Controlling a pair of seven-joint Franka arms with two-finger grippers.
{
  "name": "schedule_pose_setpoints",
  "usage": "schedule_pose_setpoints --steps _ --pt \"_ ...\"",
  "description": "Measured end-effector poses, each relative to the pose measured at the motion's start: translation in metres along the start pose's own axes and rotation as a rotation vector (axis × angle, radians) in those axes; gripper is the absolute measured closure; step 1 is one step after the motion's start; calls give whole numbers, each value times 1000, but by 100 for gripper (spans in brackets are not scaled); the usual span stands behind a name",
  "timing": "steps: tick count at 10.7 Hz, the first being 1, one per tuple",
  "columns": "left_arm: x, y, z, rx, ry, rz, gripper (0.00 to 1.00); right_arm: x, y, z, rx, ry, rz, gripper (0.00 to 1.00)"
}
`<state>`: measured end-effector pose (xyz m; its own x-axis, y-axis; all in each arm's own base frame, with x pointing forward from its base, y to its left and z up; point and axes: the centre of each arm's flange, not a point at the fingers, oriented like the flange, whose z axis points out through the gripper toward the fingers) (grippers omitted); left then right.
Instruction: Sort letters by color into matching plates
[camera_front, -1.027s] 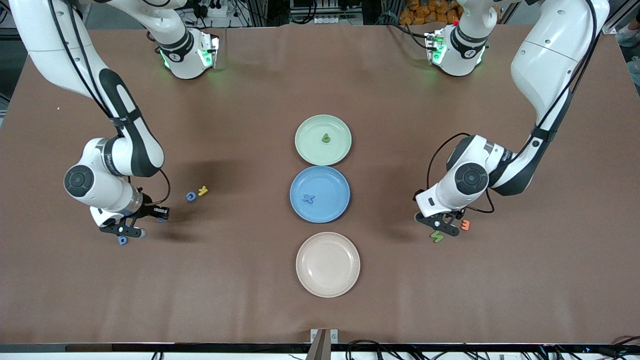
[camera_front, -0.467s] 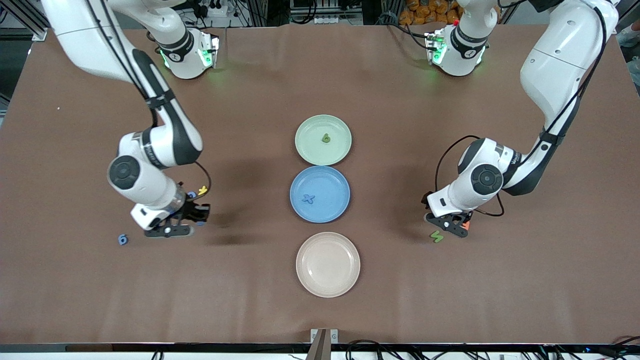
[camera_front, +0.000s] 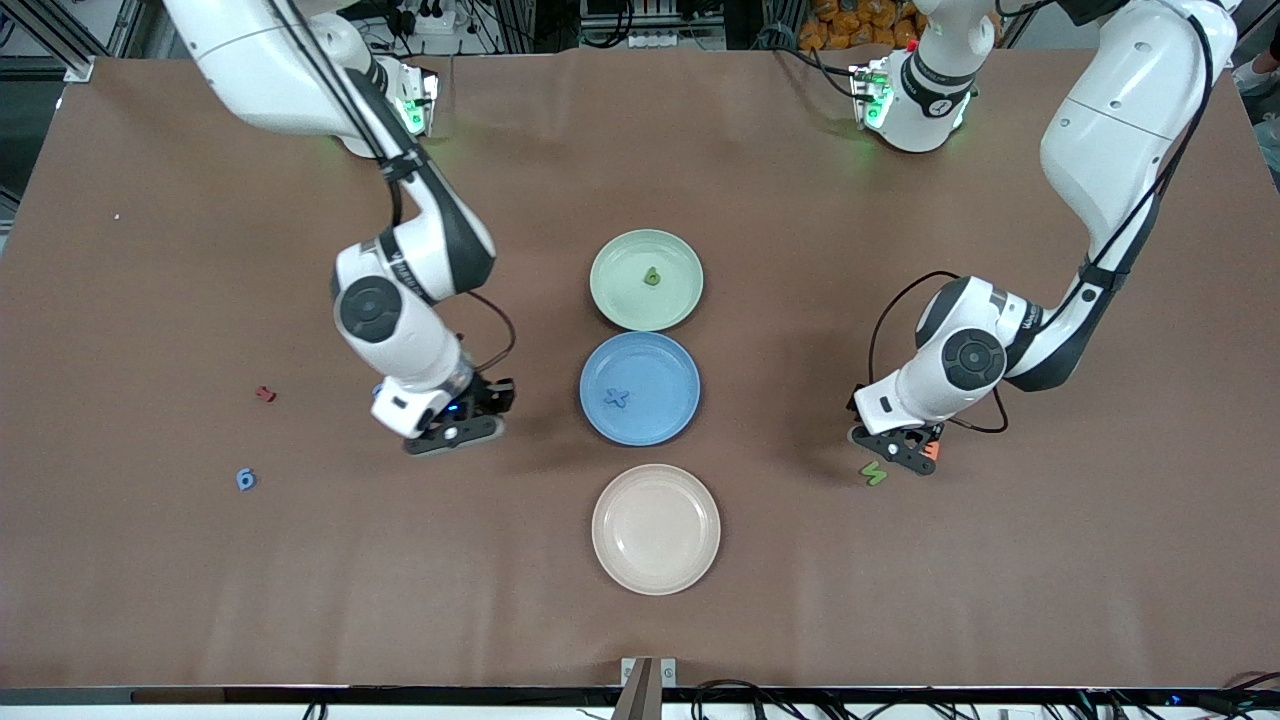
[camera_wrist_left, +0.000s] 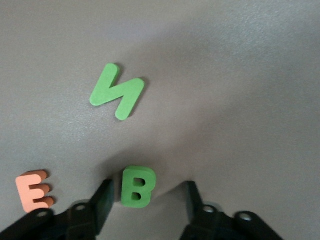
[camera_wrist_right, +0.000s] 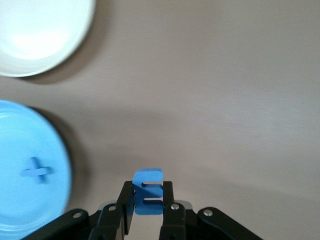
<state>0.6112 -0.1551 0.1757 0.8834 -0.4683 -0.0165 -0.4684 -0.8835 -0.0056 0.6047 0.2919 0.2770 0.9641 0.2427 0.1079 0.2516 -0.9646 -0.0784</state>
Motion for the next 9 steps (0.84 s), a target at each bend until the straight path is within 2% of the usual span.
schedule_pose_setpoints --steps 2,4,6,9 --pt "0 -4 -1 0 4 -6 41 -2 -60 4 16 11 -63 73" --pt "3 -7 -5 3 14 -11 70 1 -96 8 30 27 -105 73" --pt "4 -9 -5 3 15 -14 73 8 -116 12 40 42 -128 73" --pt "6 -10 -9 4 25 -16 73 0 -139 36 41 16 -152 73"
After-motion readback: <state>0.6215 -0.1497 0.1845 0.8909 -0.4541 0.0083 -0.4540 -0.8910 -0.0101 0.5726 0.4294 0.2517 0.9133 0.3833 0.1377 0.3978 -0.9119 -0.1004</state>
